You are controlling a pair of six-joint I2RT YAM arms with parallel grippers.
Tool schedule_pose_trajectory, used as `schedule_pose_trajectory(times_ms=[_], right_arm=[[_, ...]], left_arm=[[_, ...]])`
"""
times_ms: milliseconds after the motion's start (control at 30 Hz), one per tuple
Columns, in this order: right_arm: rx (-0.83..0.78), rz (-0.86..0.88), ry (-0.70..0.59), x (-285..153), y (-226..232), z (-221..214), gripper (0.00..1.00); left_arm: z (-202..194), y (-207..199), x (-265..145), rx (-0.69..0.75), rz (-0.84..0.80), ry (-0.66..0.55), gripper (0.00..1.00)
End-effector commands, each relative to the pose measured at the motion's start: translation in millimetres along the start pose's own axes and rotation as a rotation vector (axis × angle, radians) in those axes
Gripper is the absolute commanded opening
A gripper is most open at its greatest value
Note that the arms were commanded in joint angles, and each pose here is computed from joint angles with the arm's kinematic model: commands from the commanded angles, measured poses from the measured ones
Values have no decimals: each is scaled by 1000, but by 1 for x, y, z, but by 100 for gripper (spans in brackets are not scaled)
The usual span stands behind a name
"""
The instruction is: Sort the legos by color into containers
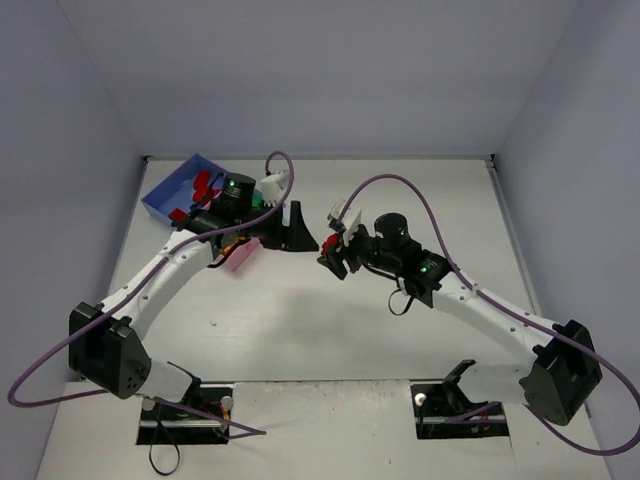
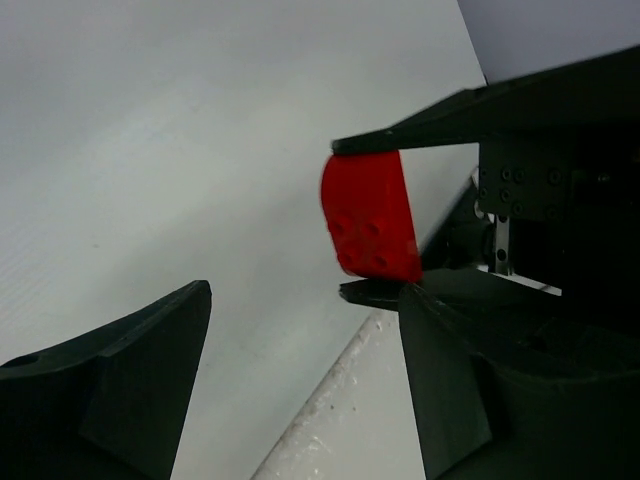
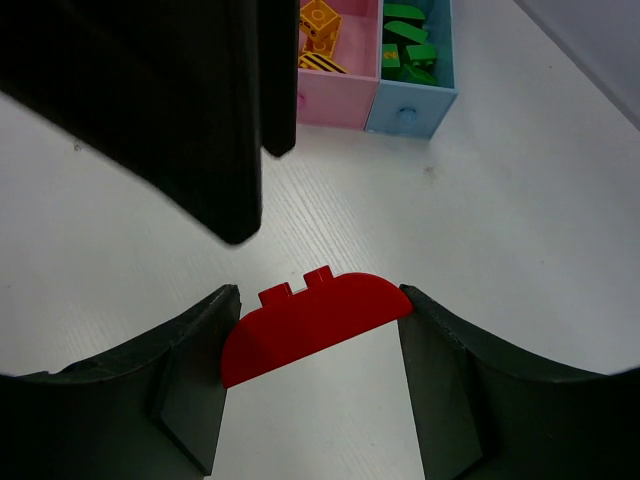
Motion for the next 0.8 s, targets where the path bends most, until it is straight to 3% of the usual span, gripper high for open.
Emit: schedule_pose_trajectory(times_ms=[0,633,767], right_arm=[[-61,18,-117,2,1,33,6],[-67,46,-153,1,10,43,7],[-71,45,-158,3,10,45,7]], left_arm=[[-1,-23,3,68,-146,3,69],[-11,-29,34,51,-266,76,68],[-17,-25,43,37,-276,116,62]])
Point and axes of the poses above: each gripper's point midway between its finger pads, its own x axis out along the fingers, its own y axis along the line the jaws close on, z = x × y, the point moved 10 cm from there along -x, back along the fingers, and after that the axes turned 1 degree about -x, right-handed, at the moved point
